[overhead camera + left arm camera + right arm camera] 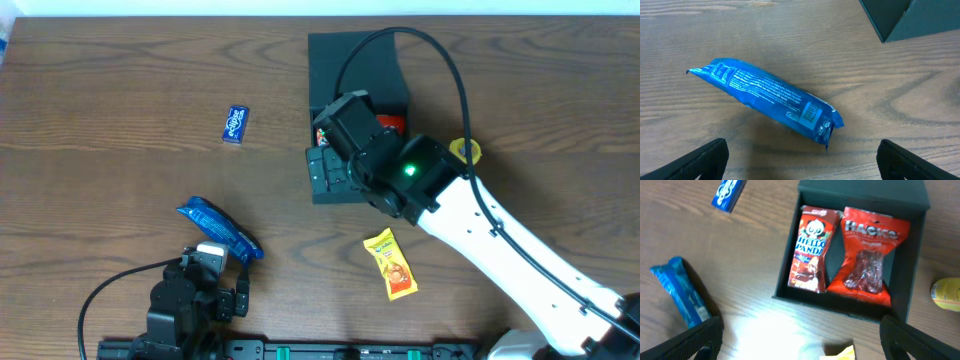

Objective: Pack container
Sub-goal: 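Lower the Hello Panda box into the green box beside Hacks bag, then move the right gripper to the yellow Mentos tube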

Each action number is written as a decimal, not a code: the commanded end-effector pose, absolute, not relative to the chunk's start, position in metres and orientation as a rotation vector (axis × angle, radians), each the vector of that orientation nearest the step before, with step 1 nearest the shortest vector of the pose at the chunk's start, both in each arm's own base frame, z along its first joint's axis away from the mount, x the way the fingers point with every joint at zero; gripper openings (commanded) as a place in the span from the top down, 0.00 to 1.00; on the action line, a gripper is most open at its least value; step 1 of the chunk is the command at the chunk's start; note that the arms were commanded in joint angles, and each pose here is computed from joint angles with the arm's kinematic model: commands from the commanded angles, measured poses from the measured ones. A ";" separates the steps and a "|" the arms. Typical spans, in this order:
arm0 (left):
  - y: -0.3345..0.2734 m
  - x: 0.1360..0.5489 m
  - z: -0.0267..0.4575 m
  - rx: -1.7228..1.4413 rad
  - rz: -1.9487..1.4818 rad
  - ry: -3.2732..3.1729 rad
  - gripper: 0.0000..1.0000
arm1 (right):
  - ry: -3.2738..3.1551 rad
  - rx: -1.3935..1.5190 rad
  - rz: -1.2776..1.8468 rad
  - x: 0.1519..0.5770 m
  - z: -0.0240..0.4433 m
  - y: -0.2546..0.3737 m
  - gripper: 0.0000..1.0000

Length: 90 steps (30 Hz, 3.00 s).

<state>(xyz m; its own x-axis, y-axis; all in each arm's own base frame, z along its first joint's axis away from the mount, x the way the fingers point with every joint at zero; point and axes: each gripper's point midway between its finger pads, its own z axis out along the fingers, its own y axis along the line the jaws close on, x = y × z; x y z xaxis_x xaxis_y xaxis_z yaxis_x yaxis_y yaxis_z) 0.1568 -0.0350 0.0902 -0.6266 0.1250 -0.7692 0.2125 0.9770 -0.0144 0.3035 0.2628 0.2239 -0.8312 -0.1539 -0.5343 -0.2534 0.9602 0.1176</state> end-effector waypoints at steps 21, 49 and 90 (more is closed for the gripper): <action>-0.034 0.152 0.070 0.230 -0.133 2.312 0.05 | 2.411 0.035 0.125 0.233 0.230 0.138 0.01; -0.034 0.152 0.070 0.230 -0.133 2.312 0.05 | 2.187 0.247 -0.212 0.281 0.101 0.025 0.01; -0.034 0.152 0.070 0.230 -0.133 2.312 0.05 | 2.155 0.075 -0.066 0.384 0.042 0.012 0.01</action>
<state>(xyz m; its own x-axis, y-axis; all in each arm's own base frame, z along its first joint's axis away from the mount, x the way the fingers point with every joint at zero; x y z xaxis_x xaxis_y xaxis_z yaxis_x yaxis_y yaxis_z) 0.1569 -0.0350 0.0902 -0.6263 0.1249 -0.7695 0.2125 0.9770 -0.0144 0.3765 0.0154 0.0409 -0.5538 0.0344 -0.8319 0.0794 0.9968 -0.0116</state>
